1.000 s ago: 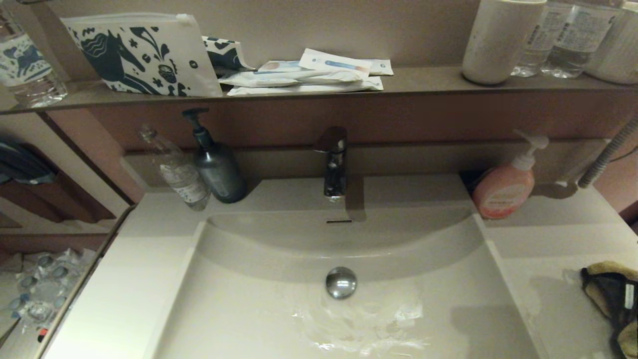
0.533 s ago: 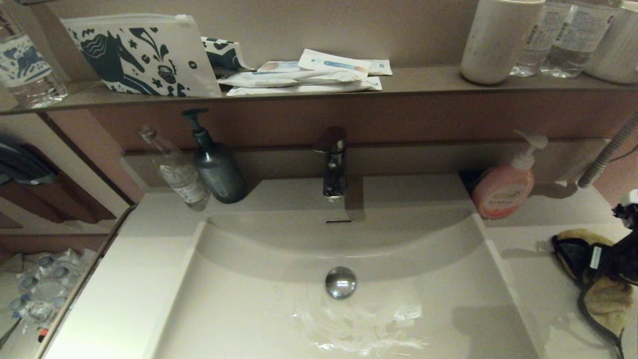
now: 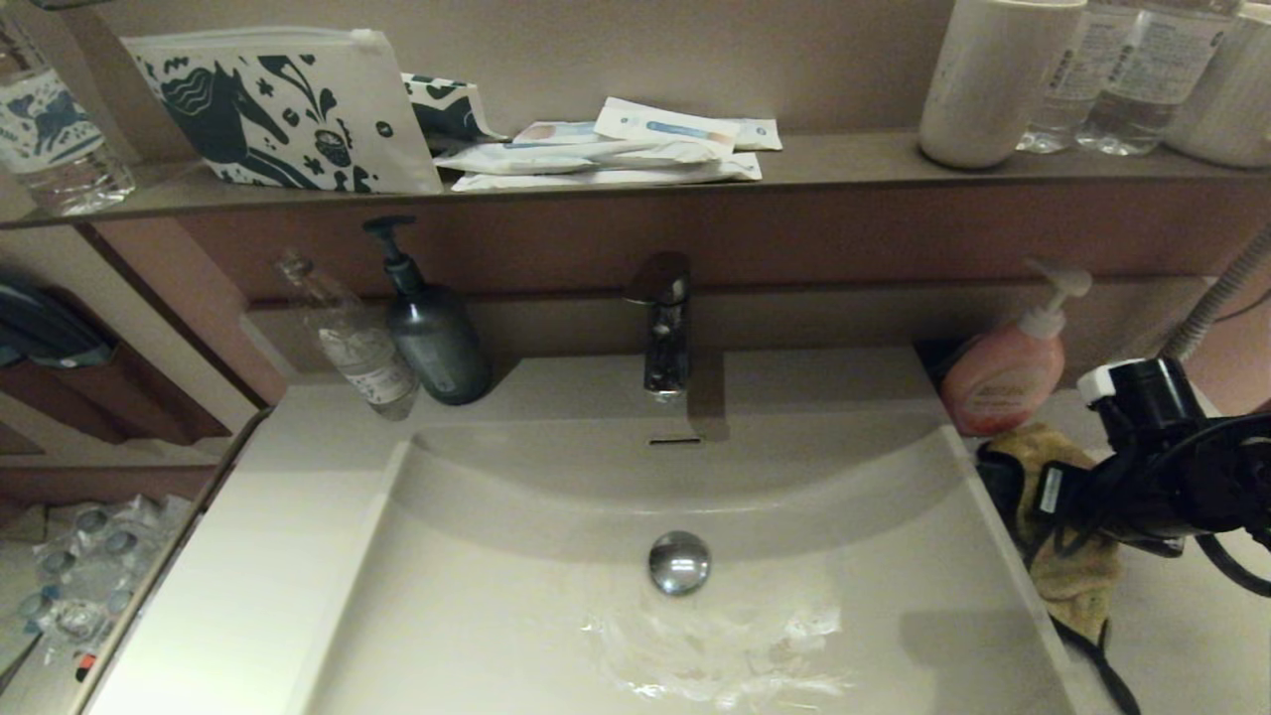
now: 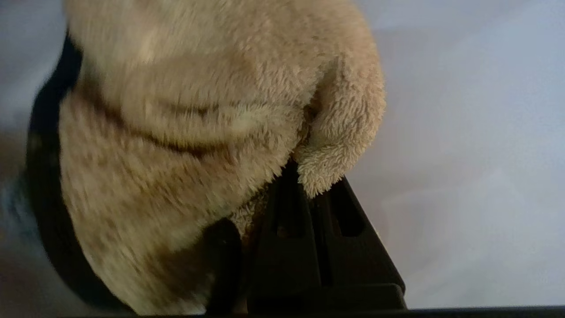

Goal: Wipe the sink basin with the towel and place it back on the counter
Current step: Wipe the sink

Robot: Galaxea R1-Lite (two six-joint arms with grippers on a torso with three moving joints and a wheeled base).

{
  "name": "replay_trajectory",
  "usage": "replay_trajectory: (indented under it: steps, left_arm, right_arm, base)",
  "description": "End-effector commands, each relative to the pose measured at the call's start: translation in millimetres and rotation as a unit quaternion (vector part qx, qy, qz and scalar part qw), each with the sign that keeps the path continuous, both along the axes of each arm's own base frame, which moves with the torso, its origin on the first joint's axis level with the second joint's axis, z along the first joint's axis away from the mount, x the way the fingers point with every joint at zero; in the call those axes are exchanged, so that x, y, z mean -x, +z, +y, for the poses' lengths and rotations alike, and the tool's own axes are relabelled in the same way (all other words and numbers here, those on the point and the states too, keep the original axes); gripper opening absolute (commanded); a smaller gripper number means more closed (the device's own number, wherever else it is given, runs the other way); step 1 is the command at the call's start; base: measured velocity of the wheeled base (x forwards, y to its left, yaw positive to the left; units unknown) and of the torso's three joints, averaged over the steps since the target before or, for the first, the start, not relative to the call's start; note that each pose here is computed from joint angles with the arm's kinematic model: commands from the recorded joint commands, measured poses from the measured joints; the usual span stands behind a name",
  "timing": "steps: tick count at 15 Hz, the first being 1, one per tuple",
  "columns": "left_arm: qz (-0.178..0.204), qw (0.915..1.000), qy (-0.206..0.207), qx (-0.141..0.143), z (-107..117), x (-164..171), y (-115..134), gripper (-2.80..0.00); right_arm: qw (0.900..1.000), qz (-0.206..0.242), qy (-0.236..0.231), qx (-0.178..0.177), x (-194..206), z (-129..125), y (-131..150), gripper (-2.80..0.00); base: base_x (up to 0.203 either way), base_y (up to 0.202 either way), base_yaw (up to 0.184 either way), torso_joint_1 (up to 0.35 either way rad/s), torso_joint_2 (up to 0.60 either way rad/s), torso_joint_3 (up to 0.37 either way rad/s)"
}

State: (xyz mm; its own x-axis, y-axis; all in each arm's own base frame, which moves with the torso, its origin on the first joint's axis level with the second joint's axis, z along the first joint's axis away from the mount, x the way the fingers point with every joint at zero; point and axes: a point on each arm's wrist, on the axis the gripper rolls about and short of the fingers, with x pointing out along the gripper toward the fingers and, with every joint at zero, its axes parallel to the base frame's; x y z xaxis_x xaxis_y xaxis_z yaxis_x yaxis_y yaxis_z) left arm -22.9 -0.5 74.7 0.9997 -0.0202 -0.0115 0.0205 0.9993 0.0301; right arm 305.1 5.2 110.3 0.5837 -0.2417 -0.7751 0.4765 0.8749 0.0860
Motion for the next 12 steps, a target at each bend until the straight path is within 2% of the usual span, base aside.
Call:
replay_trajectory:
  steps: [1, 5, 8, 12]
  left_arm:
    - [0.0, 1.0, 0.0, 0.0, 0.0, -0.1, 0.0, -2.8]
    - [0.0, 1.0, 0.0, 0.0, 0.0, -0.1, 0.0, -2.8]
    - [0.0, 1.0, 0.0, 0.0, 0.0, 0.0, 0.4, -2.8]
    - [0.0, 1.0, 0.0, 0.0, 0.0, -0.1, 0.0, -2.8]
  right_arm:
    - [1.0, 0.017, 0.014, -0.006, 12.5, 15.4, 4.7, -2.8]
    - [0.997, 0.075, 0.016, -0.001, 52.9, 13.4, -0.6, -2.8]
    - [0.995, 0.099, -0.005, 0.017, 64.0, -15.2, -4.7, -2.8]
    - [0.991, 0.117, -0.049, 0.042, 69.5, -65.7, -5.5, -2.8]
  base:
    - [0.0, 0.0, 0.0, 0.0, 0.0, 0.0]
    - [0.0, 0.0, 0.0, 0.0, 0.0, 0.0]
    - [0.0, 0.0, 0.0, 0.0, 0.0, 0.0]
    - [0.0, 0.0, 0.0, 0.0, 0.0, 0.0]
